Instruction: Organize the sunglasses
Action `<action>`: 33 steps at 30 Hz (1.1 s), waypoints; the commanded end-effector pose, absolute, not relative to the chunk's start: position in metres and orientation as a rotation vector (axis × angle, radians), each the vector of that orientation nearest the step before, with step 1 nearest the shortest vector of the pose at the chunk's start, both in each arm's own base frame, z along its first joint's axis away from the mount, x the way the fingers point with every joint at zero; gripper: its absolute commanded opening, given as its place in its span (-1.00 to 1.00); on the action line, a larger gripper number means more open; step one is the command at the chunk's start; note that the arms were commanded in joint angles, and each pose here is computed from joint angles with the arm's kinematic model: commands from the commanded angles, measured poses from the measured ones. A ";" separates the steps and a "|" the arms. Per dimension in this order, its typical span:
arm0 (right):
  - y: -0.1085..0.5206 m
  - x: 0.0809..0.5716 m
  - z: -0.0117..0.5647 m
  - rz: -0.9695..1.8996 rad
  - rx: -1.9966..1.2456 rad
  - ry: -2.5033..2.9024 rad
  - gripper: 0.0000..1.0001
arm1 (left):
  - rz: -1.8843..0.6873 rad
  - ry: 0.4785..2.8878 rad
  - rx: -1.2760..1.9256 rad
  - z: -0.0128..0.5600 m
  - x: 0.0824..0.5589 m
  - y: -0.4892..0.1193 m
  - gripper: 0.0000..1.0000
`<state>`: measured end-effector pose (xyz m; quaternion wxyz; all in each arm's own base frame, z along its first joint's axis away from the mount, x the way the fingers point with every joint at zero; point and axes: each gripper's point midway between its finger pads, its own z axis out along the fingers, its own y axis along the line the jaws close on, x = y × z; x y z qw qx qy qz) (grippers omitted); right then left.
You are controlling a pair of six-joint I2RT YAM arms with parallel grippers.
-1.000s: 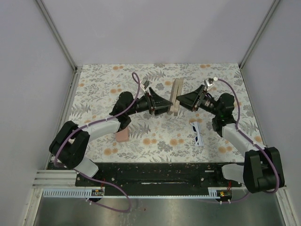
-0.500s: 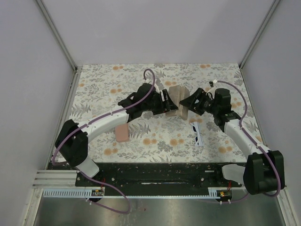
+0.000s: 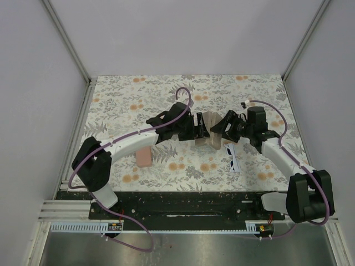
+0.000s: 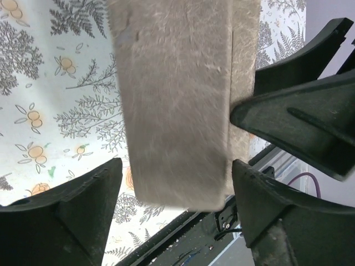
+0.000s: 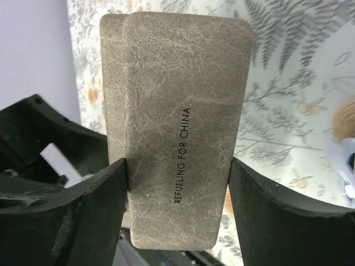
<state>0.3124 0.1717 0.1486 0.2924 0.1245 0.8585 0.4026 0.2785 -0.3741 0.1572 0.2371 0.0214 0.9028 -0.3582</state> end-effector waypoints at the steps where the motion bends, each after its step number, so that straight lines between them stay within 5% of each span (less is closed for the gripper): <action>1: 0.186 0.316 0.176 1.102 0.204 2.254 -0.10 | -0.950 2.438 0.080 0.162 0.284 -0.365 0.77; 18: 0.149 0.338 0.142 0.344 0.074 2.550 -0.11 | -0.921 2.373 -0.039 0.170 0.285 -0.277 0.86; 28: 0.144 0.352 0.134 -0.665 -0.269 2.501 -0.06 | -0.873 2.386 -0.076 0.162 0.278 -0.248 0.84; 31: 0.151 0.352 0.123 -0.861 -0.355 2.473 0.07 | -0.885 2.385 -0.090 0.160 0.275 -0.241 0.84; 33: 0.161 0.351 0.117 -0.896 -0.387 2.467 0.48 | -0.905 2.378 -0.103 0.160 0.273 -0.237 0.84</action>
